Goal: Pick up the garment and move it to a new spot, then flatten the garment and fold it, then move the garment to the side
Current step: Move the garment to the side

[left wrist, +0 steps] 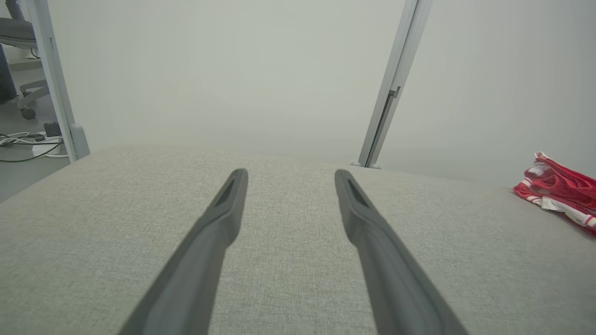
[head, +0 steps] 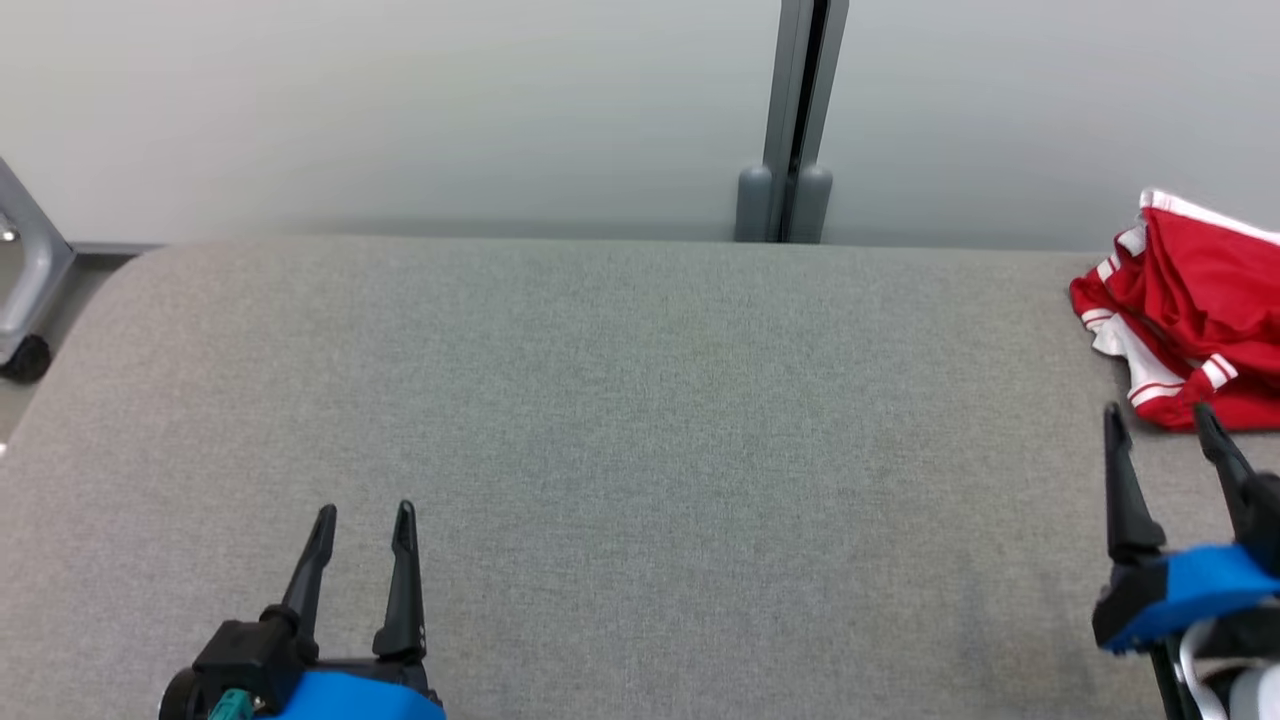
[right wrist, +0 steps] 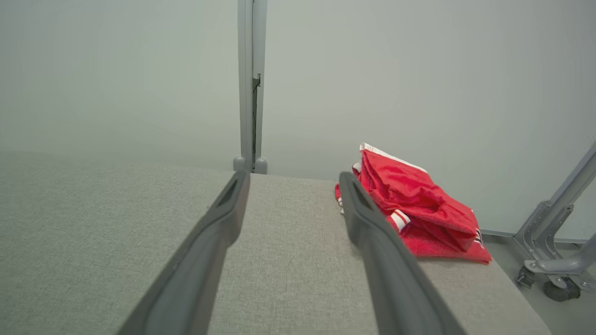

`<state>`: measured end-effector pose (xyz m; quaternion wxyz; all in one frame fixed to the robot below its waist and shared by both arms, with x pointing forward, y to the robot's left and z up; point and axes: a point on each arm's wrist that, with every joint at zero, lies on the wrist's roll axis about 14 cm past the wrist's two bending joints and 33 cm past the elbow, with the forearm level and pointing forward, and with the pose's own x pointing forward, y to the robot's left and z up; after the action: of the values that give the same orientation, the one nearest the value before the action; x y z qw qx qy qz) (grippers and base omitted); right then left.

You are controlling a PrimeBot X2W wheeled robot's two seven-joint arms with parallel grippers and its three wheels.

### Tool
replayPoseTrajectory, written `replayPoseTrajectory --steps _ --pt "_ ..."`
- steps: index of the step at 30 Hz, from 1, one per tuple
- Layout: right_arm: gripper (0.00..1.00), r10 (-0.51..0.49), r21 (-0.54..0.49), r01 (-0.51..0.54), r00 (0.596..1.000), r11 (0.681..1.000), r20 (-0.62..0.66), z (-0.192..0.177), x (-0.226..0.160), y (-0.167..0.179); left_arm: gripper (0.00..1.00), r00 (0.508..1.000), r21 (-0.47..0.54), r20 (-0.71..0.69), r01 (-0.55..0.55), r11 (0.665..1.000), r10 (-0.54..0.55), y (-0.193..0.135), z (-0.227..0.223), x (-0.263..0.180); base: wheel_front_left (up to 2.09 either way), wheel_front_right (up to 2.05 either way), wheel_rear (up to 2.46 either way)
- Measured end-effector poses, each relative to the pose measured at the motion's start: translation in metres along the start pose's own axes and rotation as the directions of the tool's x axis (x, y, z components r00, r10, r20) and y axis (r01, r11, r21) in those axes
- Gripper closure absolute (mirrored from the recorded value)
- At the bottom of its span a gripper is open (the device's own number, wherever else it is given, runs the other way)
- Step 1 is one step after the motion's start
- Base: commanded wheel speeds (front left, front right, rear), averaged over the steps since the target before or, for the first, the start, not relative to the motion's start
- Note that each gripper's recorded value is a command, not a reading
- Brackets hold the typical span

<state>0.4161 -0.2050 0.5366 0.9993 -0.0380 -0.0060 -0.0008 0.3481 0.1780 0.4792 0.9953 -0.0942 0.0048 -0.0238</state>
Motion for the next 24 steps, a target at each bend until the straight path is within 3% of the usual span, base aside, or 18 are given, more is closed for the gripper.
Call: replayPoseTrajectory --steps 8,24 --pt "0.0 -0.003 0.042 0.003 1.0 0.999 -0.001 -0.009 -0.041 -0.002 0.0 1.0 -0.005 -0.008 -0.007 1.0 0.007 0.001 -0.004 -0.018 0.0 0.0 0.0" --pt "0.0 -0.06 0.119 0.067 0.996 0.991 -0.063 -0.046 -0.084 -0.016 0.0 0.997 -0.011 -0.031 0.075 0.997 -0.075 -0.025 -0.013 -0.014 0.0 0.0 0.0"
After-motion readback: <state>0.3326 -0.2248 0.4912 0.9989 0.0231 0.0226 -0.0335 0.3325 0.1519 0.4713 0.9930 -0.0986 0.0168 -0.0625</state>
